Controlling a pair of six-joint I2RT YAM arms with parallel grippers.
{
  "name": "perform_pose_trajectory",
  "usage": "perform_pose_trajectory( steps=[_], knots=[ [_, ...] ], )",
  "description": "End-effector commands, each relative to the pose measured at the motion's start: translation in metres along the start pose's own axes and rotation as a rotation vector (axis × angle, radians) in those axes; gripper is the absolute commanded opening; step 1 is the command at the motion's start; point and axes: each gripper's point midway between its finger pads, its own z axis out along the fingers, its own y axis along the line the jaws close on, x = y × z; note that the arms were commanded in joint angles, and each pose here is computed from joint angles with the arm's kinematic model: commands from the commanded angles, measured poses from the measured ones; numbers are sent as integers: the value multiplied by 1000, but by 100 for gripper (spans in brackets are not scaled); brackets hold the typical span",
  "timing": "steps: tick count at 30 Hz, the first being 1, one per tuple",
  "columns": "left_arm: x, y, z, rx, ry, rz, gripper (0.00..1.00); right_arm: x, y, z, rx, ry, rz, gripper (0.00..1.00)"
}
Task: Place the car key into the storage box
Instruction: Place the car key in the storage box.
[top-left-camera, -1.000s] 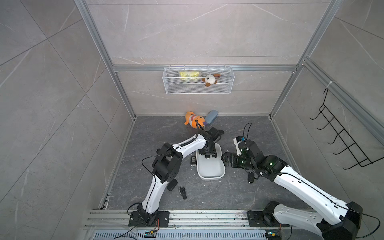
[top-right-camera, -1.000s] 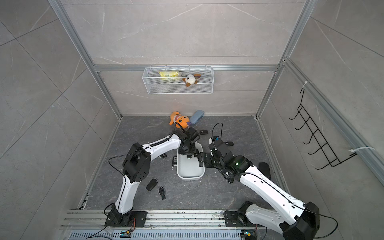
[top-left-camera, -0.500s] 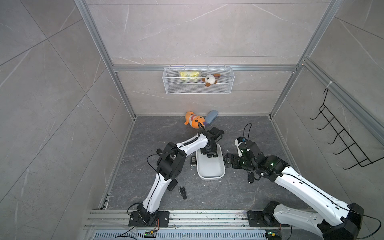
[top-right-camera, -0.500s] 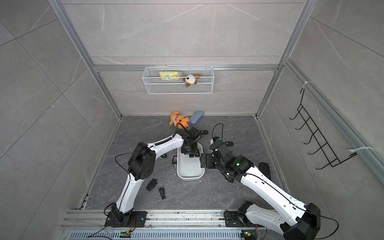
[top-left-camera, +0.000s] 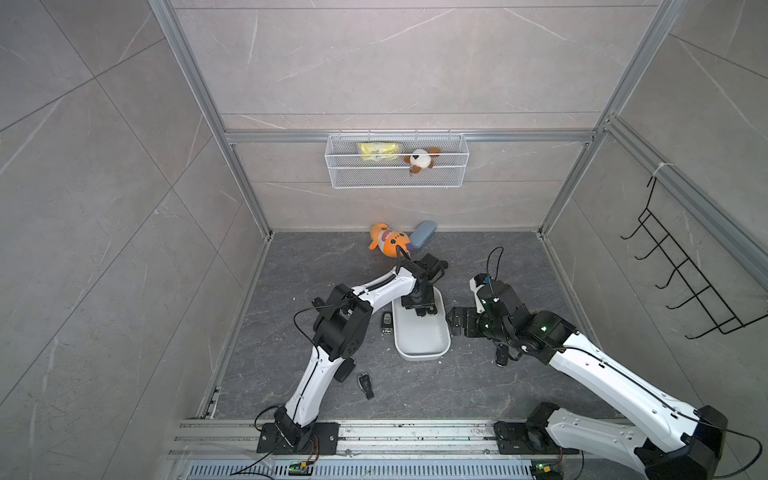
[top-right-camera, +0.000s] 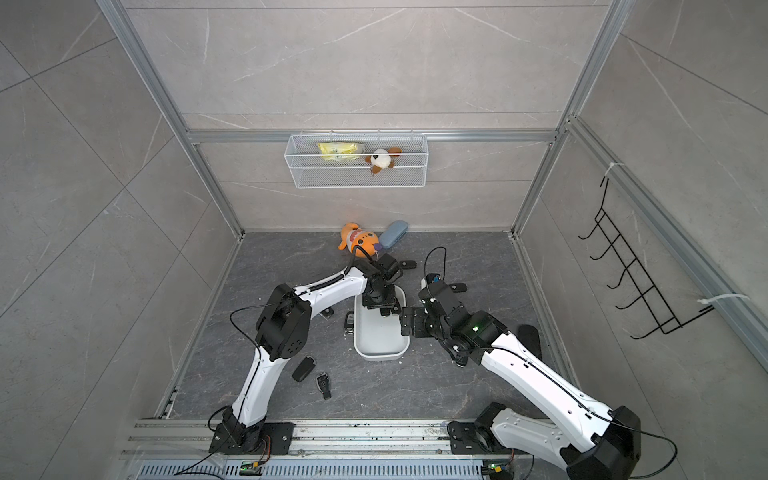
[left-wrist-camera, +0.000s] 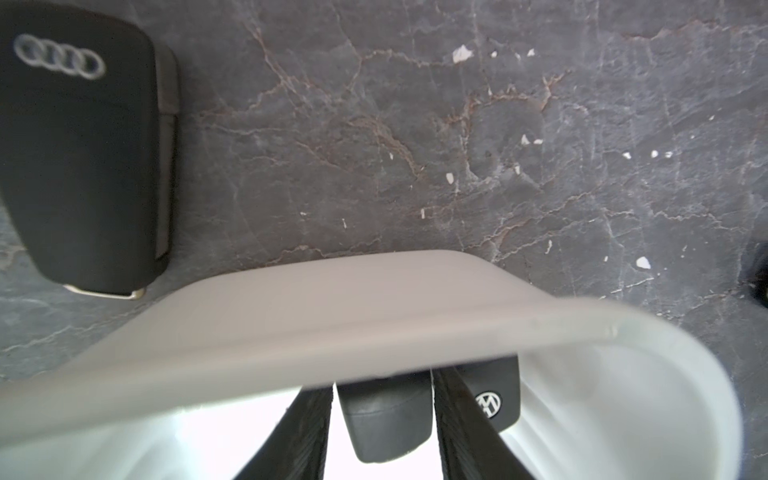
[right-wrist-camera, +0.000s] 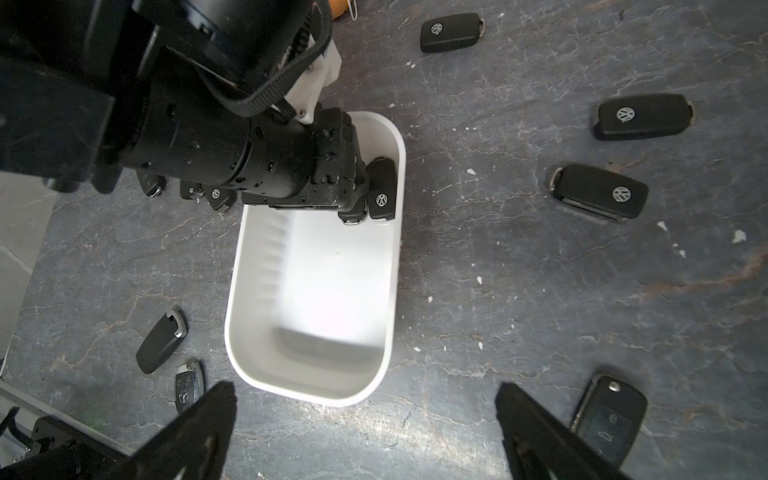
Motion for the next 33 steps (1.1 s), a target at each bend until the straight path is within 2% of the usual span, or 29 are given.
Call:
perform_pose_trajectory(
  steps=[1, 7, 12, 17, 21, 28, 33],
  knots=[
    [-4, -4, -3, 22, -1, 8, 43, 1, -3, 2, 22, 3, -16, 100],
    [-7, -5, -11, 28, -15, 4, 43, 2, -7, 4, 47, 3, -12, 100],
    [-11, -6, -33, 43, -48, 3, 53, 2, -27, 5, 148, -12, 25, 100],
    [-11, -10, -62, 99, -79, 17, 70, 3, -39, 7, 203, -26, 64, 100],
    [-7, -14, -84, 151, -103, 47, 99, -1, -55, 4, 279, -66, 103, 100],
    [-1, -14, -120, 221, -153, 99, 100, 3, -78, 8, 373, -112, 90, 100],
    [3, -1, -136, 212, -217, 161, 100, 16, -92, 15, 431, -77, 121, 100]
  ],
)
